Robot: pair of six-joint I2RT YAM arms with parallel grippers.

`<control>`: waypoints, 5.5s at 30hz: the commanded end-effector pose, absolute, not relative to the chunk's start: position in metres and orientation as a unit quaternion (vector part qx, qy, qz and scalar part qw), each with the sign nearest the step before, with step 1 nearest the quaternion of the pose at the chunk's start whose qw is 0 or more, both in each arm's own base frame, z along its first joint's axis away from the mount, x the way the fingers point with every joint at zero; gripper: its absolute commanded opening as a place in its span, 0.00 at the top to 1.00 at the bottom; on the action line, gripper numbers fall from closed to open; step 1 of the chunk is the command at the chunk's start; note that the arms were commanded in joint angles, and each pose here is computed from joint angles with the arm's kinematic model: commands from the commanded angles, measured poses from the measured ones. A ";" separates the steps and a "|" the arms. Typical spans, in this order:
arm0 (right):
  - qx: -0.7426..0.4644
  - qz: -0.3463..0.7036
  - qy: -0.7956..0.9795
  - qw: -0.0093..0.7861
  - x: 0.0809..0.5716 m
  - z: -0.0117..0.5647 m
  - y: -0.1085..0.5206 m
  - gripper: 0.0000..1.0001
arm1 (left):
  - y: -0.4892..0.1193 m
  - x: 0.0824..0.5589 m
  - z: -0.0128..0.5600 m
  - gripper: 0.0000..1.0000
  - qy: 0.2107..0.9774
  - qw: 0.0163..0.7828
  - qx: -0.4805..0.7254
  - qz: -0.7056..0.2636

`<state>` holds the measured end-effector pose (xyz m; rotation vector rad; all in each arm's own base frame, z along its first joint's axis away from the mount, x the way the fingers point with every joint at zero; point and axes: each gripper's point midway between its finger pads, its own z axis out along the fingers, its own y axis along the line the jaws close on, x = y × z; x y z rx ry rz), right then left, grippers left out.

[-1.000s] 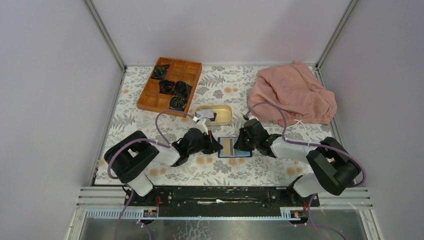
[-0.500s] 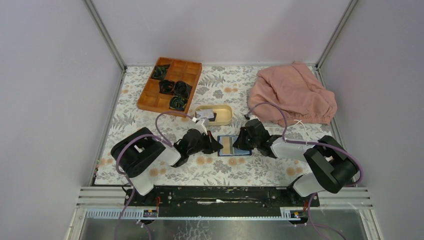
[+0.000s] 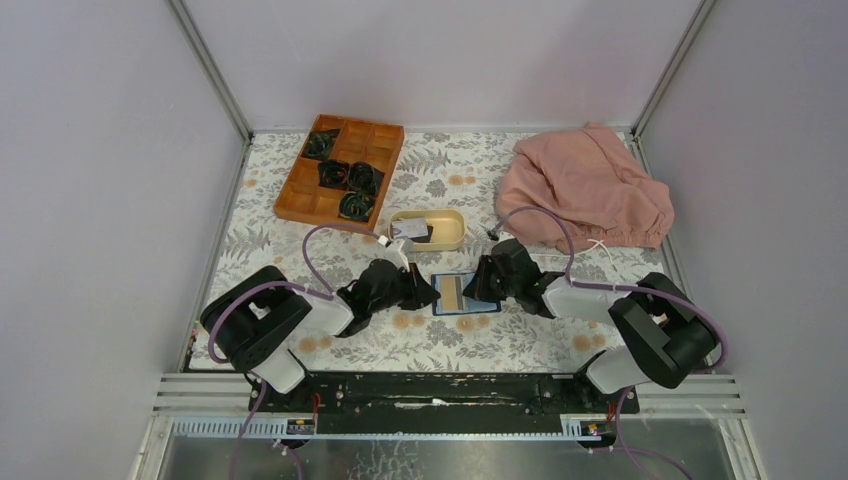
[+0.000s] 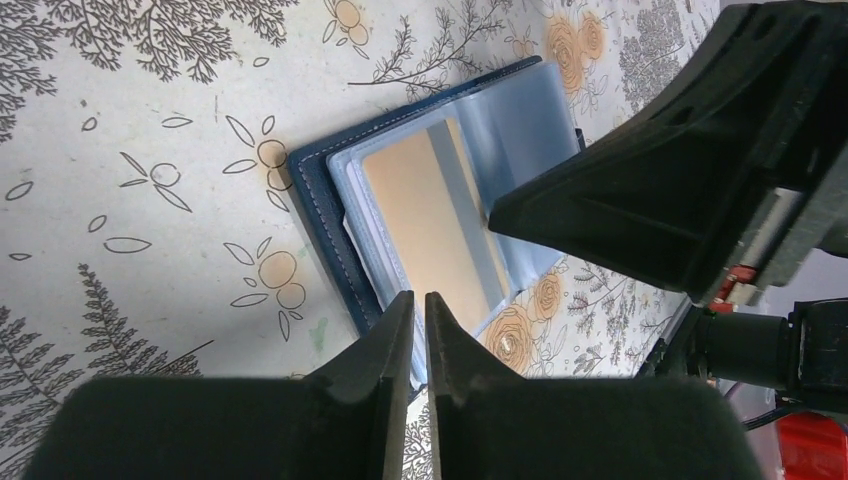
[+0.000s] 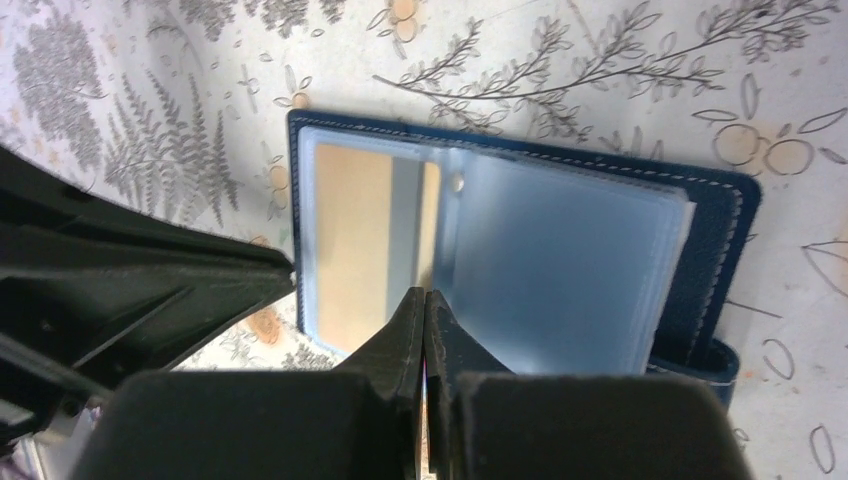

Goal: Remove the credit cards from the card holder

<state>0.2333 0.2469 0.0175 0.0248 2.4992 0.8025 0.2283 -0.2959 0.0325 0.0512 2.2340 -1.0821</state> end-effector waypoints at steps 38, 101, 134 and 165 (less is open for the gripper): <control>0.010 0.304 0.928 0.215 0.218 -0.011 0.251 1.00 | -0.300 0.229 0.040 0.43 0.835 0.329 0.028 -0.440; 0.036 0.272 0.885 0.377 0.226 0.066 0.198 1.00 | -0.365 0.220 0.085 0.47 0.791 0.339 0.064 -0.506; 0.060 0.236 0.929 0.279 0.207 -0.020 0.196 1.00 | -0.334 0.228 0.041 0.47 0.824 0.329 0.022 -0.460; -0.031 0.436 0.832 0.341 0.202 0.073 0.251 0.87 | -0.279 0.233 0.087 1.00 0.780 0.369 0.000 -0.506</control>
